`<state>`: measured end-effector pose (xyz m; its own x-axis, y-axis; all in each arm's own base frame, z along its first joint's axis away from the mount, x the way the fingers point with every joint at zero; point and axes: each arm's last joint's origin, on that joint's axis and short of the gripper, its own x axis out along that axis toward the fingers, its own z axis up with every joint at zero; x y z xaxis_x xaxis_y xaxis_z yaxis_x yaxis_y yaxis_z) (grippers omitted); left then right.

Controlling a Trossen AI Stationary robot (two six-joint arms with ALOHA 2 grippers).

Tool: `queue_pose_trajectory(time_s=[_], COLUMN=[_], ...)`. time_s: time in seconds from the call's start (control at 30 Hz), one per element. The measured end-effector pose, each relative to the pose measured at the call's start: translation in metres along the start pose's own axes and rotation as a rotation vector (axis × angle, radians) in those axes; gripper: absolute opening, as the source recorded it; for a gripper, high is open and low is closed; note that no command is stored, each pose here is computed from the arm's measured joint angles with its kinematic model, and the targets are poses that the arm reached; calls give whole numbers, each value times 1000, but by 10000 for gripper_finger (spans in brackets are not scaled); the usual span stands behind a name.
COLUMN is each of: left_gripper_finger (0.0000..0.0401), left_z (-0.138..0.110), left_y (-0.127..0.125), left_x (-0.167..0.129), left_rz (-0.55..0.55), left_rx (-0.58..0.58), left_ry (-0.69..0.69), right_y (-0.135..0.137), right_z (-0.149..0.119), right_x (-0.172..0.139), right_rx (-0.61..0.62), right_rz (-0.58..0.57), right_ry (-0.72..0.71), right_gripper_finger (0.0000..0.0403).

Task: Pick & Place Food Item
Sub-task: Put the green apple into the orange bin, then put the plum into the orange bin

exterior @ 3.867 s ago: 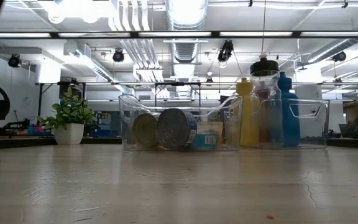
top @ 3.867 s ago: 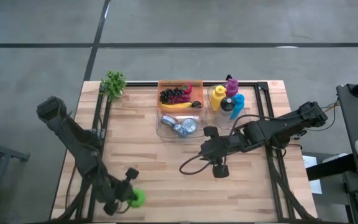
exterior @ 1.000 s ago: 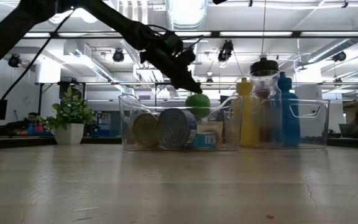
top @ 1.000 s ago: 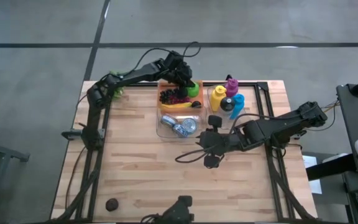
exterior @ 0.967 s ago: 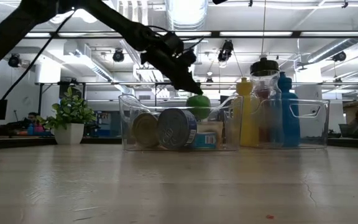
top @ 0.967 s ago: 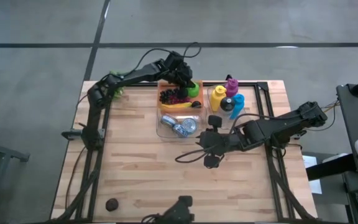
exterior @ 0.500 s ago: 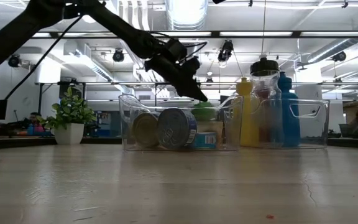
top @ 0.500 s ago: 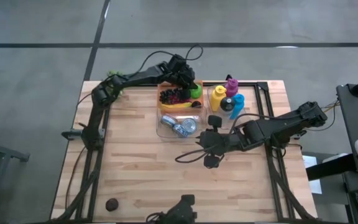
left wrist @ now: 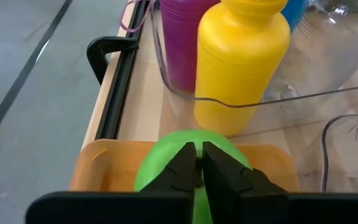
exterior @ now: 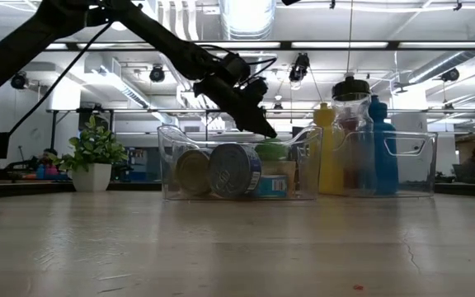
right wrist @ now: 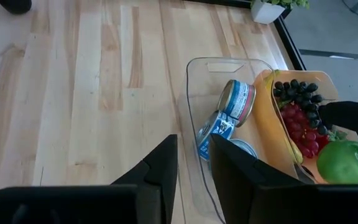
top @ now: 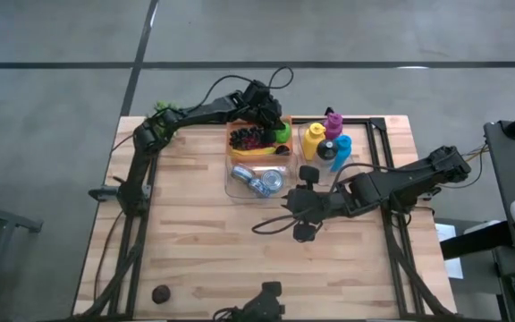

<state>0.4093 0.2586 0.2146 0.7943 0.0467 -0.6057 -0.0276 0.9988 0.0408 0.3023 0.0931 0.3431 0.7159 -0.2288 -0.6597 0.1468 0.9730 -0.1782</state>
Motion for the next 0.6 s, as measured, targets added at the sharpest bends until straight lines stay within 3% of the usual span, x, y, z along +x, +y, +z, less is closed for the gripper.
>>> queue_pose_trajectory(time_s=[0.47,0.6], left_gripper_finger=[120,128], left_z=[4,16], left_y=[-6,-10], left_x=[1,-17], left_rz=[-10,-3], left_rx=[10,-2], left_ry=[-1,-13], right_y=[0,0], right_z=[0,0], right_x=[0,0], right_rx=[4,3], right_rz=[0,0], right_ry=[0,0], right_gripper_finger=[68,71])
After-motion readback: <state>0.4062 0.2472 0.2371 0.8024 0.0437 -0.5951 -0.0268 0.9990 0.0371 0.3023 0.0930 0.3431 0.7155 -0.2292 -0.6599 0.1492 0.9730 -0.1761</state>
